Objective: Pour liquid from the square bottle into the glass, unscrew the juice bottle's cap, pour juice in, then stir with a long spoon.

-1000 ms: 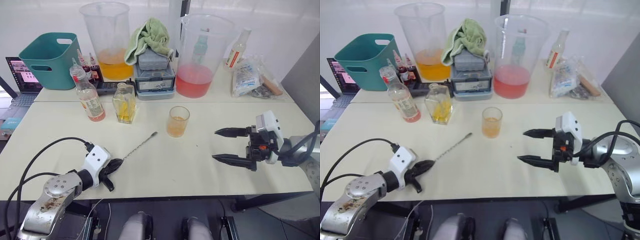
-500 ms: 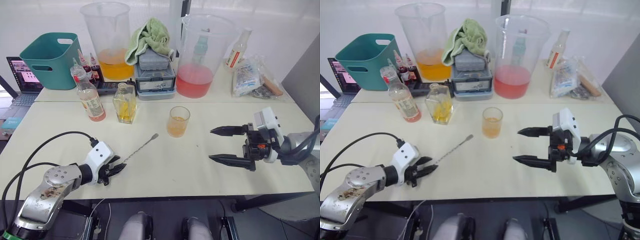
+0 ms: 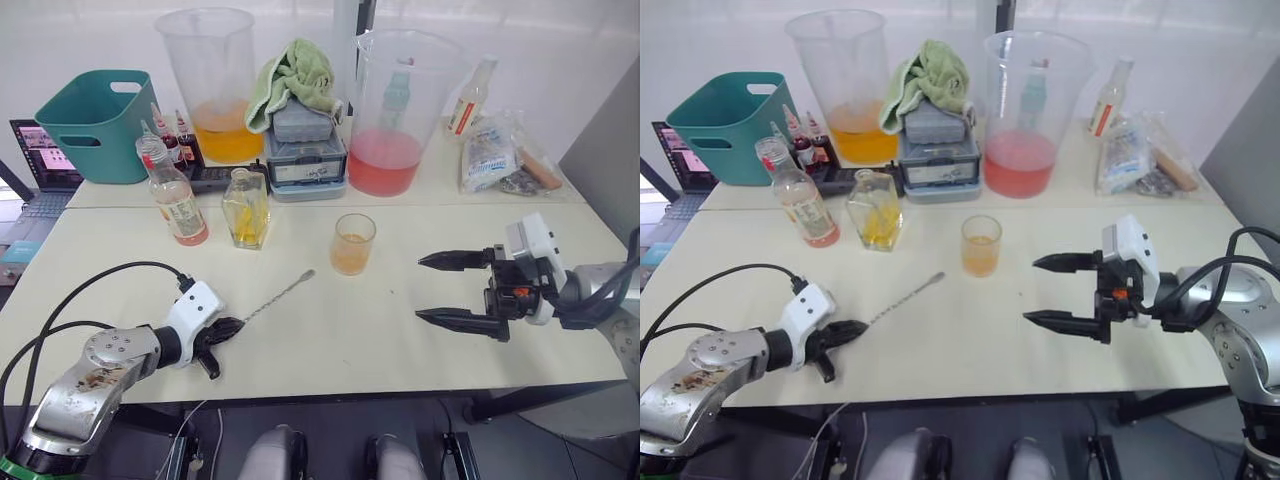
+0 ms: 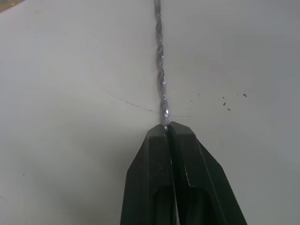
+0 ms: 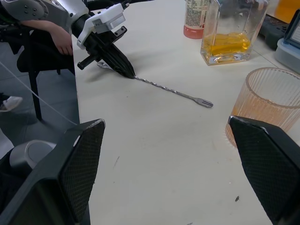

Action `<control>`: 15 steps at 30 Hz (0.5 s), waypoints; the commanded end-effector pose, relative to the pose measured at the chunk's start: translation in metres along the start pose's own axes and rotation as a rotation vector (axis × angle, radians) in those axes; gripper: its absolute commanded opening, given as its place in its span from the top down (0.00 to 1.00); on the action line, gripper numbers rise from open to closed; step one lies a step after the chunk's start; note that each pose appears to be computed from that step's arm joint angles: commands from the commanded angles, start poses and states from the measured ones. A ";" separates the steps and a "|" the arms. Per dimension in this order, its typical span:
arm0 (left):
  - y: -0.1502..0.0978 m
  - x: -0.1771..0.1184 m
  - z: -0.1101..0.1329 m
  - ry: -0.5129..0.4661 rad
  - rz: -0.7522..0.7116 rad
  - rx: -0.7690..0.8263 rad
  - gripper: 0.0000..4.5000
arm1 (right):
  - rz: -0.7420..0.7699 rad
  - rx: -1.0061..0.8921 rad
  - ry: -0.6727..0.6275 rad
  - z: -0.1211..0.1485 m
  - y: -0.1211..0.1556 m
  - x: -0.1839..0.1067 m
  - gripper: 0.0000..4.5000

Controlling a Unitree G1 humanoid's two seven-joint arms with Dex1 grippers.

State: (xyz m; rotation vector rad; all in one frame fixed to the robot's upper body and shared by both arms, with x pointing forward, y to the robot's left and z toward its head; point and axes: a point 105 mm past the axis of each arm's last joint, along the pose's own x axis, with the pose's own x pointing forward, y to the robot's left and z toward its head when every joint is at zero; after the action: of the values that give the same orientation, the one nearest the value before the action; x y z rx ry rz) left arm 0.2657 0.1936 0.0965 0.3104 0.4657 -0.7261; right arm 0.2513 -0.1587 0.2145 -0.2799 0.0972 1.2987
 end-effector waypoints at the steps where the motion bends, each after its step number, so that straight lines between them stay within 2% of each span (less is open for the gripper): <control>1: 0.002 -0.007 0.010 -0.046 -0.019 -0.052 0.99 | 0.026 -0.014 -0.017 0.009 0.001 0.001 0.00; 7: 0.020 -0.035 0.080 -0.370 0.003 -0.036 0.99 | 0.059 0.066 -0.138 0.035 -0.005 0.003 0.00; 11: 0.014 -0.044 0.129 -0.579 -0.036 -0.024 0.99 | 0.049 0.268 -0.223 0.047 -0.016 0.010 0.00; 15: 0.005 -0.038 0.154 -0.659 -0.049 0.002 0.99 | -0.071 0.345 -0.341 0.058 -0.040 0.025 0.00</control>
State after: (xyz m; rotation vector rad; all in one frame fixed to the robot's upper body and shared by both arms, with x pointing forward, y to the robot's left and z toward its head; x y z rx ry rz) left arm 0.2938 0.1648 0.2351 0.0315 -0.0934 -0.8023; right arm 0.2840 -0.1308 0.2561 0.1870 0.0783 1.2726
